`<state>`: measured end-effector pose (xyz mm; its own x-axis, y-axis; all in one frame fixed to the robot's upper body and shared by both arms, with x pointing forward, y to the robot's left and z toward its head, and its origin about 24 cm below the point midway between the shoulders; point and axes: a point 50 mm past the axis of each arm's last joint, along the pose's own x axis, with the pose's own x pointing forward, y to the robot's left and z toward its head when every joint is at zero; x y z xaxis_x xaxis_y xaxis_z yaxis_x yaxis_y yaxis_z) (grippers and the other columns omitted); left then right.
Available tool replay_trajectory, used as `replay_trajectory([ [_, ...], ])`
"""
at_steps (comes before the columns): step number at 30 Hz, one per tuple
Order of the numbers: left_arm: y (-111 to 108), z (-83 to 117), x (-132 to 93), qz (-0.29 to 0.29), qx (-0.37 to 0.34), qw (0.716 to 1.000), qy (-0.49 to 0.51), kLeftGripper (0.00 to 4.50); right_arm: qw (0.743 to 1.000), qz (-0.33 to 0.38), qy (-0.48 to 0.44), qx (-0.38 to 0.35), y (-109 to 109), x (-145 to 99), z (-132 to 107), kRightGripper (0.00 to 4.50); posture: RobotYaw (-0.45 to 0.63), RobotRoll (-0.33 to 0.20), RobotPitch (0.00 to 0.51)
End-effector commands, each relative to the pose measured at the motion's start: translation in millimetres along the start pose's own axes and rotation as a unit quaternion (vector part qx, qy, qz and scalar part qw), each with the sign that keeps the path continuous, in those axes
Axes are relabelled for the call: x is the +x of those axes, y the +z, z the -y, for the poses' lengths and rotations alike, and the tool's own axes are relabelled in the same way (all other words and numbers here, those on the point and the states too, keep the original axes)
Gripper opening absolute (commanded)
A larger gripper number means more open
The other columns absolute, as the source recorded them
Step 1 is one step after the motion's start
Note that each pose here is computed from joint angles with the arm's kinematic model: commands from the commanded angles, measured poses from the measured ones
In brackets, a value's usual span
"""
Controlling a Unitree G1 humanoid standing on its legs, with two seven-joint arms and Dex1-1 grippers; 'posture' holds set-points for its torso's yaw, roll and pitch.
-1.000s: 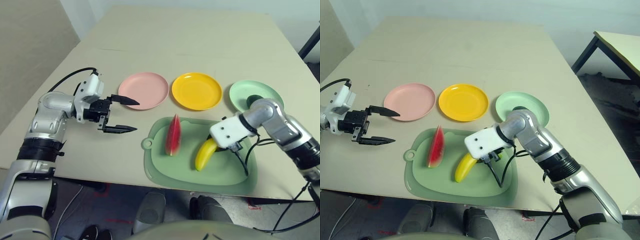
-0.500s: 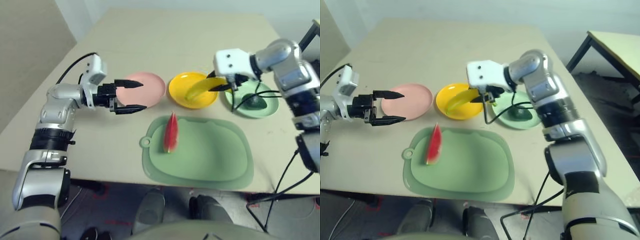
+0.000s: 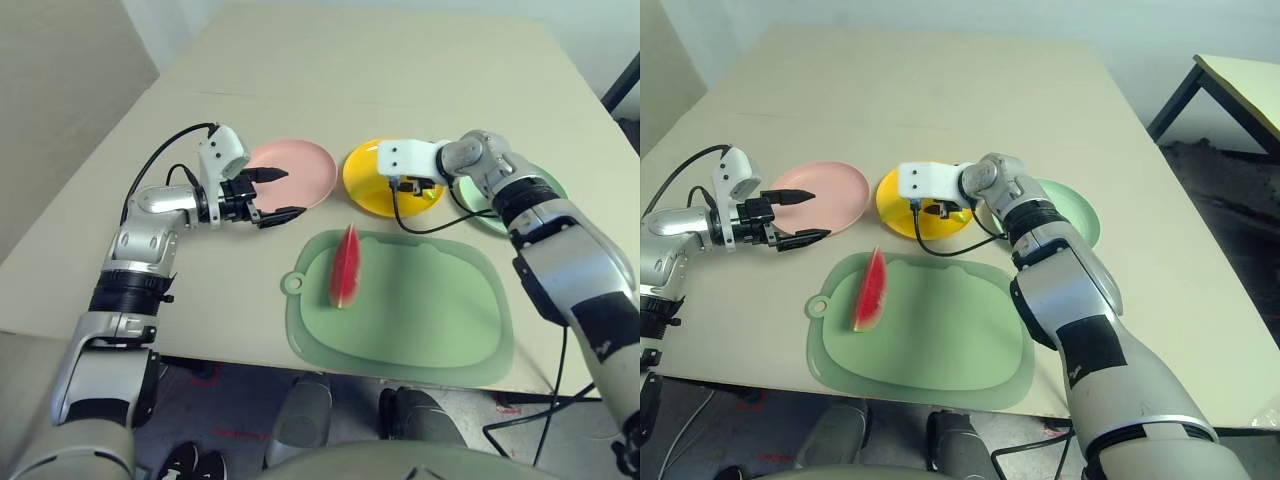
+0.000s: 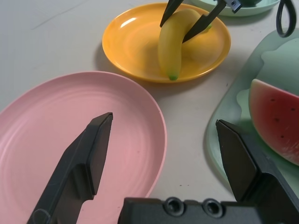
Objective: Place the fruits into color-matched plates.
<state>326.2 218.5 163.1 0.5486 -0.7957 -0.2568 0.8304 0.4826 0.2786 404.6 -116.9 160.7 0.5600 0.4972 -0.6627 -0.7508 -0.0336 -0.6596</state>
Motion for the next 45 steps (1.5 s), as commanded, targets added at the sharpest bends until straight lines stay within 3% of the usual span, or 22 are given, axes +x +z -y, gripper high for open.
replay_trajectory([
  [1, 1.3, 5.4, 4.9, 0.01, -0.003, 1.0, -0.007, 4.5, 1.0, -0.015, 0.005, -0.013, -0.7, -3.0, 3.5, 1.69, 0.28, 0.0, 0.124],
  [2, 2.0, 5.4, 5.8, 0.012, -0.003, 1.0, -0.008, 4.5, 1.0, -0.015, 0.002, -0.015, -0.1, -4.4, 5.4, 1.69, 0.28, 0.0, 0.124],
  [10, 9.7, -1.5, 12.3, 0.021, 0.011, 1.0, -0.014, 4.5, 0.999, 0.001, -0.005, -0.032, 7.2, -14.8, 17.6, 4.41, 0.25, 0.0, 0.122],
  [16, 19.1, -6.2, 10.6, 0.028, 0.043, 0.998, -0.036, 4.5, 0.998, 0.039, 0.004, -0.05, 10.6, -49.3, 37.4, 4.49, 0.25, 0.0, 0.122],
  [19, 30.1, -7.2, 3.0, 0.024, 0.123, 0.988, -0.085, 4.5, 0.993, 0.109, 0.044, 0.026, 9.8, -90.1, 43.2, 4.49, 0.26, 0.0, 0.122],
  [22, 36.8, -8.3, 0.5, 0.01, 0.212, 0.97, -0.119, 4.5, 0.975, 0.159, 0.094, 0.124, 7.4, -124.0, 23.2, 4.49, 0.27, 0.0, 0.12],
  [26, 47.1, 0.8, 13.5, 0.004, 0.314, 0.924, -0.22, 4.5, 0.926, 0.162, 0.141, 0.309, -16.1, -160.1, -48.3, 4.49, 0.27, 0.0, 0.116],
  [29, 58.4, 8.2, 22.4, 0.004, 0.37, 0.886, -0.281, 4.5, 0.887, 0.193, 0.142, 0.394, -10.7, -168.9, -87.1, 4.49, 0.26, 0.0, 0.112],
  [33, 65.8, 16.2, 30.5, -0.062, 0.472, 0.804, -0.357, 4.5, 0.84, 0.244, 0.055, 0.481, -0.9, -159.9, -121.2, 4.49, 0.26, 0.0, 0.109],
  [41, 73.5, 32.9, 45.5, -0.059, 0.528, 0.723, -0.442, 4.5, 0.84, 0.288, -0.058, 0.457, 0.4, -138.6, -192.1, 4.49, 0.23, 0.0, 0.107],
  [45, 72.5, 34.5, 56.9, -0.059, 0.537, 0.707, -0.457, 4.5, 0.857, 0.32, -0.076, 0.396, -3.8, -127.8, -222.3, 4.49, 0.2, 0.0, 0.108],
])
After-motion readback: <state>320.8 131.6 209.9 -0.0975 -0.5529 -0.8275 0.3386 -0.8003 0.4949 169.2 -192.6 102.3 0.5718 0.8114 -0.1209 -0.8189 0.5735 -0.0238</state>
